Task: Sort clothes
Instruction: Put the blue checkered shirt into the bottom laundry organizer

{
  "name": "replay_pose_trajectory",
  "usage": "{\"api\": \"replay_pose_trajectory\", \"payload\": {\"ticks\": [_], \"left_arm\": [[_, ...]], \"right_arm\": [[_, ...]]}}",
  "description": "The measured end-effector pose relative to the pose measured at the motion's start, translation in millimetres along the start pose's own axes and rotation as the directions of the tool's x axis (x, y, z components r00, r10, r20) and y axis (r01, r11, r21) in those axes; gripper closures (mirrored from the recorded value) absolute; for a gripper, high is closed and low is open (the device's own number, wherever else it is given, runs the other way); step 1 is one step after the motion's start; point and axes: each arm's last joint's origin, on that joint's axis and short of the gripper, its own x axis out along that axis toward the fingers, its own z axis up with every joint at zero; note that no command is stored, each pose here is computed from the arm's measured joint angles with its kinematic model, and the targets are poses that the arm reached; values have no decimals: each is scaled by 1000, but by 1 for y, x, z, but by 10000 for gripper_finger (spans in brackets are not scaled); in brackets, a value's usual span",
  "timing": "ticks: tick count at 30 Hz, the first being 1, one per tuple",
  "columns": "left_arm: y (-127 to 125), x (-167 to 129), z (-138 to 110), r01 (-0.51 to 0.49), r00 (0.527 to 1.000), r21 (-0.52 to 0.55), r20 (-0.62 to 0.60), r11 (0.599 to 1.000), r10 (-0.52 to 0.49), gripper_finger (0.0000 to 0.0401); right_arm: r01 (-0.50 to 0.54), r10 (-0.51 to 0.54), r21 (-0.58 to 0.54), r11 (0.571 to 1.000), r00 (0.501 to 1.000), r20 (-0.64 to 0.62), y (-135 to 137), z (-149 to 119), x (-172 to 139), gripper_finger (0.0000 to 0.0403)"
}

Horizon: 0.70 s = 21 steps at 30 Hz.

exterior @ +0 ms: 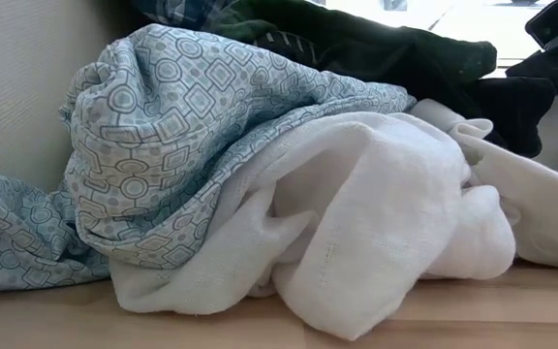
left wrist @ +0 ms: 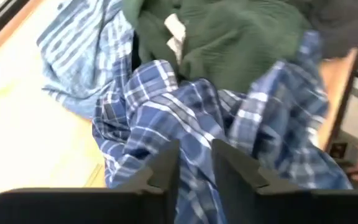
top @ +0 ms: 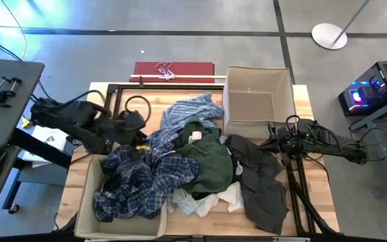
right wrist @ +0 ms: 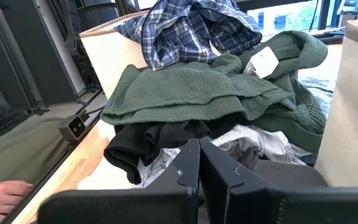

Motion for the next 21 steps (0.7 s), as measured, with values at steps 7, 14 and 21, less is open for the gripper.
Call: {"api": "replay_pose_trajectory", "payload": {"ticks": [7, 14, 21], "left_arm": [[-14, 37, 7, -51, 995, 60, -84, 997, 56, 215], [-27, 82, 11, -153, 965, 128, -193, 980, 176, 177], [-32, 119, 13, -148, 926, 219, -313, 965, 213, 280]], "right_arm": [[0, 0, 0, 1000, 1000, 0, 0, 0, 0, 402], [0, 0, 0, 1000, 1000, 0, 0, 0, 0, 402], [0, 0, 0, 1000, 1000, 0, 0, 0, 0, 402]]}}
